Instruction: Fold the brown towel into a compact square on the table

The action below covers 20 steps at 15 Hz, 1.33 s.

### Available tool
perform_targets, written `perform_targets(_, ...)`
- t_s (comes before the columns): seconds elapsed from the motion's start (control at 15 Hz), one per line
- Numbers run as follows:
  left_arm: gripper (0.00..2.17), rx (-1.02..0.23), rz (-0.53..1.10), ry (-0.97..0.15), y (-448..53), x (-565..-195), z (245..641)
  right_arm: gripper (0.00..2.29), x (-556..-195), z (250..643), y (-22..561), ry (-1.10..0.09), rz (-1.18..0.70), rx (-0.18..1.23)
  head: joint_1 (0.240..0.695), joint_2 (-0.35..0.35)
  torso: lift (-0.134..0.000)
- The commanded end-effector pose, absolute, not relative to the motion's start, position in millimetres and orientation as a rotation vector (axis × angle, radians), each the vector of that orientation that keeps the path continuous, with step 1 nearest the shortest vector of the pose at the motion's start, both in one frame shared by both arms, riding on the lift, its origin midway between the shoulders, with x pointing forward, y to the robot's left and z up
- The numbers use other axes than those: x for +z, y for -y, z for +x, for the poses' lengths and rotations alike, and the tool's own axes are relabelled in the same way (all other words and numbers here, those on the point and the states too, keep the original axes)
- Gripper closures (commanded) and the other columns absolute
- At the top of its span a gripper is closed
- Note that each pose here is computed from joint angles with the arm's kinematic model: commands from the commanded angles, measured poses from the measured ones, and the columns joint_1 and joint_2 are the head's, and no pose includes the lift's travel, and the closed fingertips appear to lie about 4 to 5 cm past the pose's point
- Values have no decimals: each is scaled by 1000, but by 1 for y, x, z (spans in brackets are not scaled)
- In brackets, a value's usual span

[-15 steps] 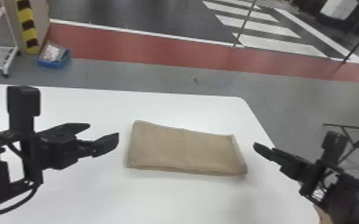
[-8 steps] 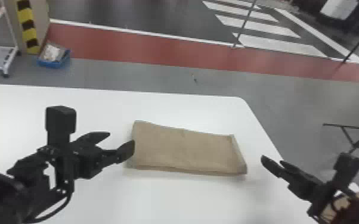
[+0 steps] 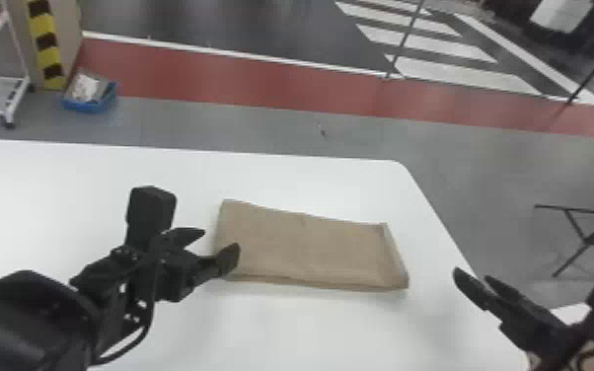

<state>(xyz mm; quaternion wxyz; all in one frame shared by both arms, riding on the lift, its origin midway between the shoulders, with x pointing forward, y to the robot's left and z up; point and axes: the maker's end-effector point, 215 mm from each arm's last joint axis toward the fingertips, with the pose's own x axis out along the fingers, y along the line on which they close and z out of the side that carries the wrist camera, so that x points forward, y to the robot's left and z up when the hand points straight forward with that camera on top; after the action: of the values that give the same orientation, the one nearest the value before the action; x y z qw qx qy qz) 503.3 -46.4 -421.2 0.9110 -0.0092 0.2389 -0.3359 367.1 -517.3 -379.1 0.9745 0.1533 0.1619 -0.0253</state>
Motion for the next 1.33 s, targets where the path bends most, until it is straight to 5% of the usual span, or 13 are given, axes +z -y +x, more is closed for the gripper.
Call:
perform_targets(0.0, 427, -702, 17, -530, 54, -431, 498, 130, -379, 366, 519, -324, 309, -52, 695, -350, -124)
perform_targets(0.93, 552, -683, 110, -606, 53, -452, 495, 134, -378, 363, 522, -310, 314, -44, 695, -350, -124)
perform_targets(1.27, 1447, -643, 123, -625, 40, -455, 497, 134, -377, 363, 523, -303, 309, -44, 695, -350, -124)
